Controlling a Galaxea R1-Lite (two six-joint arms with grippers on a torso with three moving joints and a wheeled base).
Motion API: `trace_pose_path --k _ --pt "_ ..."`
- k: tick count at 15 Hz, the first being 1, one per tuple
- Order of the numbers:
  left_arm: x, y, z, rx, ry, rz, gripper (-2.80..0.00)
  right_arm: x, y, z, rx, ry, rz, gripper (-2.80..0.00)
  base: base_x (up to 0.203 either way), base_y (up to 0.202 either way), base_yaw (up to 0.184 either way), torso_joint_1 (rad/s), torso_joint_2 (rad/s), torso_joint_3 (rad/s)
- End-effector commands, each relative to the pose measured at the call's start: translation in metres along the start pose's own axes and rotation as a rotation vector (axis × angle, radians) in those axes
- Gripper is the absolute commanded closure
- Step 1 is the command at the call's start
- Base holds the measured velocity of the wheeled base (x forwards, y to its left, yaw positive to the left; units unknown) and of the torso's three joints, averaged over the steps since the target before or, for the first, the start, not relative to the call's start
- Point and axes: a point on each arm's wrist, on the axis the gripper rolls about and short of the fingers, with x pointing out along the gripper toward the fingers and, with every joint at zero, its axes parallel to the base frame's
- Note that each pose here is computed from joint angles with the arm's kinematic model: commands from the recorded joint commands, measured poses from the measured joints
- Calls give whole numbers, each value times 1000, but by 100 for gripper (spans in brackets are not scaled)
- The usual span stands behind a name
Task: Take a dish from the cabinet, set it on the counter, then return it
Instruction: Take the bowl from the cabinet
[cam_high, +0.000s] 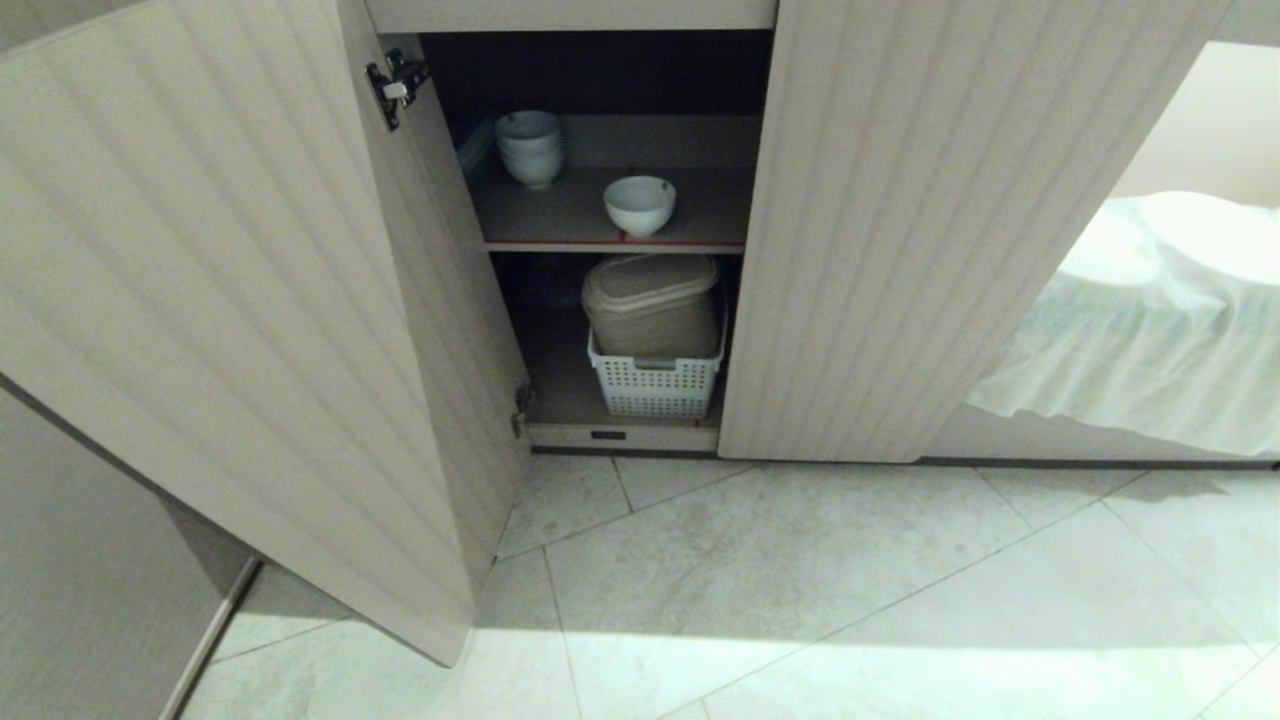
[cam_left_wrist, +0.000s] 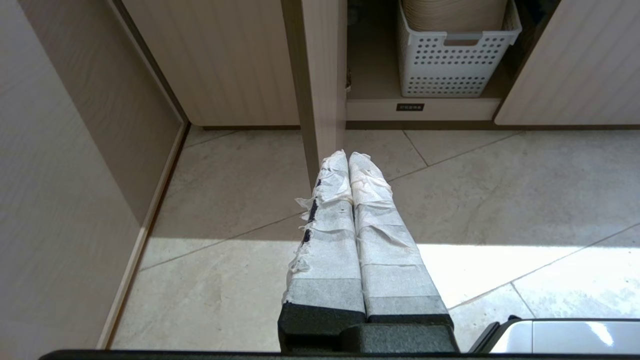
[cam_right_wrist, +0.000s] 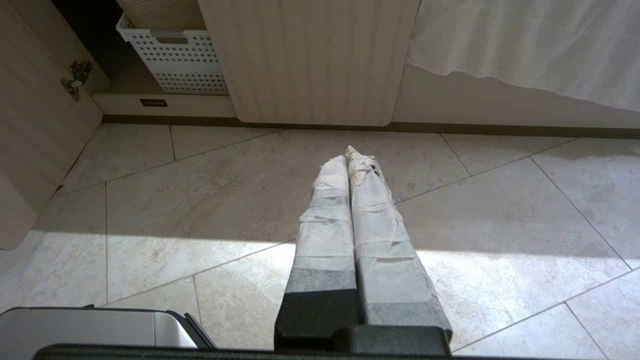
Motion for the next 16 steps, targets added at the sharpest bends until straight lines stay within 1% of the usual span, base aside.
trace_pose_path --k 1,16 --pt "0 0 0 0 0 1 0 0 0 0 0 -2 1 0 0 0 0 0 0 0" --pt "0 0 0 0 0 1 0 0 0 0 0 0 -1 0 0 0 0 0 0 0"
